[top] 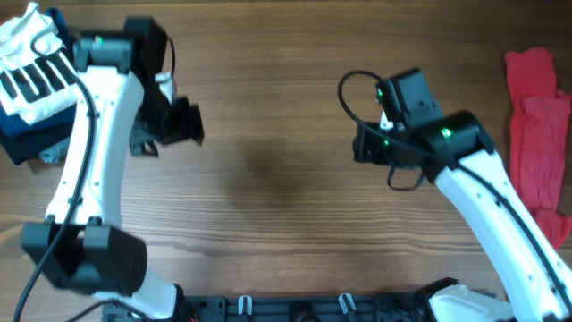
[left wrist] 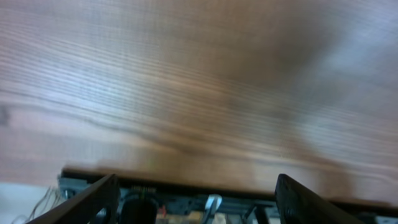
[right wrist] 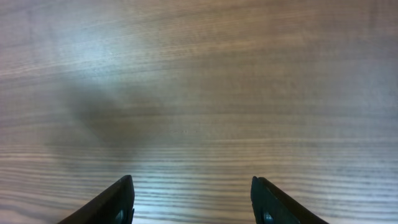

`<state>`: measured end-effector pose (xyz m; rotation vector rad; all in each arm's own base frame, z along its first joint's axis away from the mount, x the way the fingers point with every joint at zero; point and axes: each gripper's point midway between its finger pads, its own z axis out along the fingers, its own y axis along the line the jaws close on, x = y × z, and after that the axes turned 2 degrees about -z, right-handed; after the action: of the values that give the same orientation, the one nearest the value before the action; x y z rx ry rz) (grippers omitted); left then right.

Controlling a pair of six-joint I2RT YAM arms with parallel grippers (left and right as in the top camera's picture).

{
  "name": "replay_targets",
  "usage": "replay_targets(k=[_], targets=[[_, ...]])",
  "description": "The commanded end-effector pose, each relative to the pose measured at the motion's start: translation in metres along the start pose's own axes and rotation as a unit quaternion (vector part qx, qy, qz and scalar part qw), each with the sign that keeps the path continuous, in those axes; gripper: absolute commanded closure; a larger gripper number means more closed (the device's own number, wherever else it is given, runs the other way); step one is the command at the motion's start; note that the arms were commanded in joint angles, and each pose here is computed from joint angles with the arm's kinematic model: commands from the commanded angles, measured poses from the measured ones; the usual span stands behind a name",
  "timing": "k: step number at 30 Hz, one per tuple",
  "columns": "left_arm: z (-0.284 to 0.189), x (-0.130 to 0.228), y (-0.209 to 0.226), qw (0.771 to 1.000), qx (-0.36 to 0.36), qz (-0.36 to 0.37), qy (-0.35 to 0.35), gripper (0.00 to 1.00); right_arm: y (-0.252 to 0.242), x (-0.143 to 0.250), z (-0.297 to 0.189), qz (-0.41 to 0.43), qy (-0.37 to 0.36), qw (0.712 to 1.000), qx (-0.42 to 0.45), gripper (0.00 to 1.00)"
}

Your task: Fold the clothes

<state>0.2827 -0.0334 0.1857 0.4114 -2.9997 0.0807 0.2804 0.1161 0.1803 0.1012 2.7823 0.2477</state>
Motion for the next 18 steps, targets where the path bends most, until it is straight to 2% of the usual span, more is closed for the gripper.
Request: replay_targets(k=[1,4,6,7,8,9,10,12,15,18], targets=[[0.006,0.032,0.011,0.999,0.015,0.006,-0.048,0.2,-0.008,0.029,-0.01,0.032,-0.019,0.999,-0.013,0.39],[0.002,0.04,0.01,0.988,0.057,0.016,-0.144,0.19,-0.019,0.045,-0.017,0.043,-0.091,0.995,-0.018,0.38],[-0.011,0.038,0.008,0.97,0.091,0.013,-0.227,0.18,-0.023,0.044,-0.028,0.037,-0.164,0.985,-0.027,0.35],[-0.018,0.037,0.007,0.958,0.107,0.011,-0.267,0.17,-0.028,0.041,-0.035,0.041,-0.205,0.978,-0.028,0.3],[-0.026,0.036,0.007,0.945,0.121,0.012,-0.305,0.13,-0.033,0.035,-0.044,0.047,-0.246,0.968,-0.028,0.22],[-0.034,0.036,0.006,0.93,0.135,0.015,-0.341,0.08,-0.038,0.029,-0.051,0.057,-0.284,0.957,-0.027,0.1],[-0.042,0.036,0.006,0.916,0.145,0.018,-0.373,0.0,-0.043,0.025,-0.058,0.067,-0.314,0.947,-0.029,0.04],[-0.057,0.04,0.007,0.888,0.164,0.022,-0.428,0.0,-0.053,0.02,-0.071,0.085,-0.36,0.929,-0.025,0.0],[-0.071,0.048,0.008,0.871,0.176,0.025,-0.457,0.0,-0.056,0.023,-0.072,0.086,-0.361,0.928,-0.024,0.0],[-0.076,0.055,0.011,0.864,0.18,0.026,-0.469,0.0,-0.057,0.026,-0.067,0.082,-0.35,0.933,-0.015,0.0]])
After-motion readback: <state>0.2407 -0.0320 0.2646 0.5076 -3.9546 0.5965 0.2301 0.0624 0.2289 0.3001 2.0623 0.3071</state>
